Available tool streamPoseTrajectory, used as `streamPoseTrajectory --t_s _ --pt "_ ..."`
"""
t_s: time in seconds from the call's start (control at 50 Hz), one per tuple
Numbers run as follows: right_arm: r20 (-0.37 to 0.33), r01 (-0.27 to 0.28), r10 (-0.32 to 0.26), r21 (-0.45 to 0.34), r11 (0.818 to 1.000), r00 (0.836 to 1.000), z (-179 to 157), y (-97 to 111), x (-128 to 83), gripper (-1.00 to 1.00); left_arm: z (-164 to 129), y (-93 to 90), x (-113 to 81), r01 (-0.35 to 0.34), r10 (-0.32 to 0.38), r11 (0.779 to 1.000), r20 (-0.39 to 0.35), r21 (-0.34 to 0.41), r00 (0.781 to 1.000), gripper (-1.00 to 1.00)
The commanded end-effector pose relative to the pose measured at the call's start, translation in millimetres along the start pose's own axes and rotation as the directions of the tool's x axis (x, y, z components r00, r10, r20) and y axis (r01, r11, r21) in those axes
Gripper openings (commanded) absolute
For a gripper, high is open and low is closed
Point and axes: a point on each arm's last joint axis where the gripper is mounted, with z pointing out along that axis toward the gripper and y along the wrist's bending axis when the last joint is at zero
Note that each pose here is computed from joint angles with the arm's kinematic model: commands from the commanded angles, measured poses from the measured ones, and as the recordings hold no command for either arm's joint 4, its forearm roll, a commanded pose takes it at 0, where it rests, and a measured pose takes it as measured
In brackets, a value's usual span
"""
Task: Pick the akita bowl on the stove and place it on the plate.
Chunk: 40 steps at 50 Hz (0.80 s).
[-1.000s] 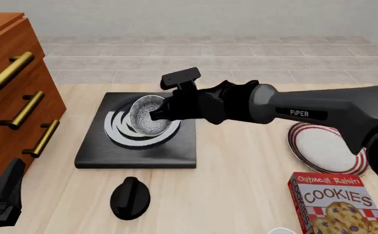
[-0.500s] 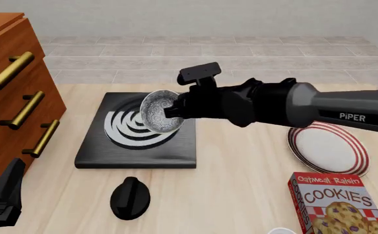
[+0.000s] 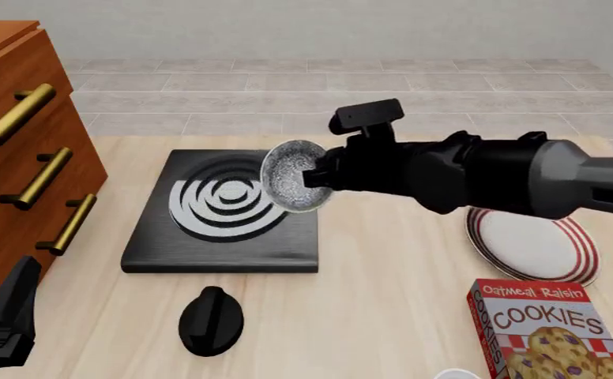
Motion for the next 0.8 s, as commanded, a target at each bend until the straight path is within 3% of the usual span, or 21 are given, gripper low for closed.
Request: streamPoseTrajectory --t_s 0.02,0.8 --pt "0.030 -0.041 0.040 0.038 0.998 0.999 -15 -18 -2 -1.00 0 0.0 0.0 0.000 0.000 1.000 0.000 0.000 1.000 1.00" --pt "0.071 -0.124 0.114 0.163 0.979 0.991 -47 -68 3 -1.00 0 0.0 0.0 0.000 0.000 1.000 0.000 0.000 1.000 1.00"
